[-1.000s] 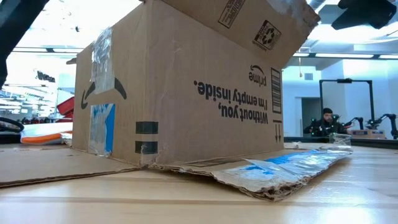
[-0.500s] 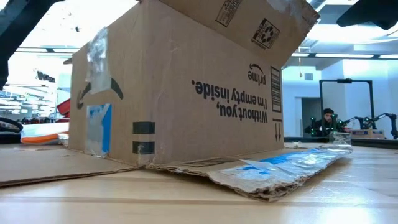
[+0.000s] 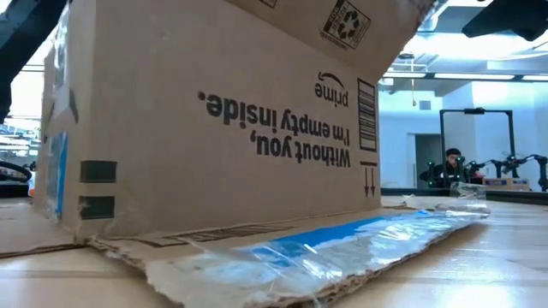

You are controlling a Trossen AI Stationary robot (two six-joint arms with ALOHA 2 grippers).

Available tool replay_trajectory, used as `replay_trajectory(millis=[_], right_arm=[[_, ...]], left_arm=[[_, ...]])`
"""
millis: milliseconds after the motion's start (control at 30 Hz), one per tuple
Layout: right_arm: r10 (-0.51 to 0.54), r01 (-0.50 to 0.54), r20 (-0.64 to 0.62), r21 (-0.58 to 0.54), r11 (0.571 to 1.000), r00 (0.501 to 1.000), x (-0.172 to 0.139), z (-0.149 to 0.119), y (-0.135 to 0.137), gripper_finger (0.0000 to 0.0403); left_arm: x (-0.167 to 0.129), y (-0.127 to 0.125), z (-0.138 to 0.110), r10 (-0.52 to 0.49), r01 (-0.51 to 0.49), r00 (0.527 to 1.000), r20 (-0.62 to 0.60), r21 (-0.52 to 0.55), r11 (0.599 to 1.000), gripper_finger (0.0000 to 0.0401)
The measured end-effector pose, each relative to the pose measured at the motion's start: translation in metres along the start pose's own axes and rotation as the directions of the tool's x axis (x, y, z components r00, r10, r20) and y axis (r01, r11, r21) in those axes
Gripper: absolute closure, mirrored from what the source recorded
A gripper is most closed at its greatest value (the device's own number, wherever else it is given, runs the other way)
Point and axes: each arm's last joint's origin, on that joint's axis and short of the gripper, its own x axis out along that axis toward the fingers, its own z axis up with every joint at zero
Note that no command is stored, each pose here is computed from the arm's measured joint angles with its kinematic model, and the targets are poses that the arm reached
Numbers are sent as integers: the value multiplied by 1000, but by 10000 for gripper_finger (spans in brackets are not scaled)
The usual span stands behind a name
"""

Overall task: Unpack boxes
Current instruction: Break down the box using the silver cutter until it is completely flat

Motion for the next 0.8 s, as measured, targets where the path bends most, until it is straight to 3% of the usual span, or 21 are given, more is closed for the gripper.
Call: replay_trajectory(millis=[200,367,500,600,700,800], right_arm=[[1,-1,1,2,1000,1000,0,0,0,186],[-1,1,0,-9,1000,1000,0,0,0,186],[-10,10,4,-8,1000,1000,1,1,-1,186],[-14,14,10,-17,1000,1000,3,3,-1,186],[-22,22,12,-11,1000,1000,5,4,-3,186],[-23,23,12,-6,1000,1000,5,5,-3,186]], left_arm=[[-17,-15,-10,15,-14,999,49,-36,999,401],[-41,-42,-28,53,-43,991,122,-76,996,401],[-56,-64,-42,176,-168,968,177,-60,984,401],[-62,-65,-38,293,-293,920,260,-40,955,401],[-66,-57,-30,293,-294,899,326,-49,955,388],[-62,-47,-26,264,-256,915,306,-68,964,355]])
